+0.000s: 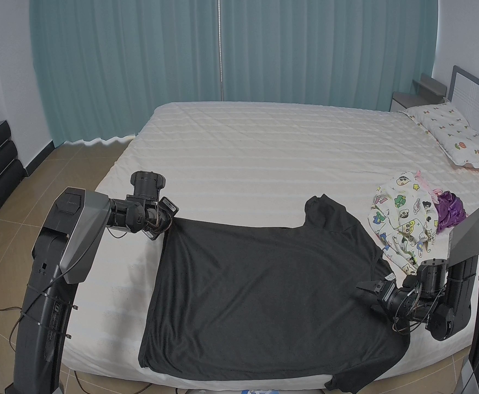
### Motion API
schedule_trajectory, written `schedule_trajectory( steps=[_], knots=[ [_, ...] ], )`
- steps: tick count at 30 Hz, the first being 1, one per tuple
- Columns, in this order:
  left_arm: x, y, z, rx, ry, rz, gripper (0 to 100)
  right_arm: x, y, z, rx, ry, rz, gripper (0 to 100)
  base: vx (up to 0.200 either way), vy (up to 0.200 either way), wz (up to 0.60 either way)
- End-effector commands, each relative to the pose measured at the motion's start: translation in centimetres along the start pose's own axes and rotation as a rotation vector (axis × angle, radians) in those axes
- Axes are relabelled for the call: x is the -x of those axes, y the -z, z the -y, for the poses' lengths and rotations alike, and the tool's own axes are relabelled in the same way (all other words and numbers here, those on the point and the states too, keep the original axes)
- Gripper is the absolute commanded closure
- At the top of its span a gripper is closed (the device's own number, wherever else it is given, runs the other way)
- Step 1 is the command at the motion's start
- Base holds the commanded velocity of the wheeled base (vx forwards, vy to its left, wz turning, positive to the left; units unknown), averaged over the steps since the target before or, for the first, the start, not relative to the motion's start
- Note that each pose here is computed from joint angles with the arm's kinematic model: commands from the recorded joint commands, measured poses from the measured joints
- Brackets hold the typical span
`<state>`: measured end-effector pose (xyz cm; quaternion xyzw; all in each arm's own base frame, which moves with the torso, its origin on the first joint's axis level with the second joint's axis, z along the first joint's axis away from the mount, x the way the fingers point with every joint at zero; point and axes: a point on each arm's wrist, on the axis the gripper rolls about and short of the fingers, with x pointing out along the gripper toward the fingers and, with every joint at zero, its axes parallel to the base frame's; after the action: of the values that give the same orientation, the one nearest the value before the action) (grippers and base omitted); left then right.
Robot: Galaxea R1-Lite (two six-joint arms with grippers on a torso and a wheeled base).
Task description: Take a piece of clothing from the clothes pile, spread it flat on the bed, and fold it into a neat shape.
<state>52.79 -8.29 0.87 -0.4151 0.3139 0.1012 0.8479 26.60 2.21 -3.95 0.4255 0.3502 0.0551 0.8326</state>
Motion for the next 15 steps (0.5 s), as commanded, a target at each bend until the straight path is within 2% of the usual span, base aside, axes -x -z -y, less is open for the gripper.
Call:
schedule_trajectory(
  steps=[1, 3, 4, 13, 15],
  knots=[
    [-0.05, -0.24, -0.16, 0.004, 0.0, 0.006, 100, -0.02, -0.1, -0.12, 0.006, -0.013, 0.01, 0, 0.0, 0.0, 0.0],
    [-0.05, -0.41, -0.2, 0.006, 0.003, 0.011, 100, -0.02, -0.11, -0.12, 0.006, -0.012, 0.011, 0, 0.0, 0.0, 0.0],
    [-0.05, -0.54, -0.16, 0.007, 0.012, 0.018, 0, -0.02, -0.1, -0.12, 0.006, -0.013, 0.01, 0, 0.0, 0.0, 0.0],
    [-0.06, -0.94, -0.58, 0.024, 0.005, 0.022, 0, -0.02, -0.11, -0.12, 0.006, -0.012, 0.011, 0, 0.0, 0.0, 0.0],
    [0.65, -1.18, -0.5, 0.063, 0.0, 0.01, 0, -0.01, -0.12, -0.15, 0.006, -0.014, 0.011, 0, 0.0, 0.0, 0.0]
  ],
)
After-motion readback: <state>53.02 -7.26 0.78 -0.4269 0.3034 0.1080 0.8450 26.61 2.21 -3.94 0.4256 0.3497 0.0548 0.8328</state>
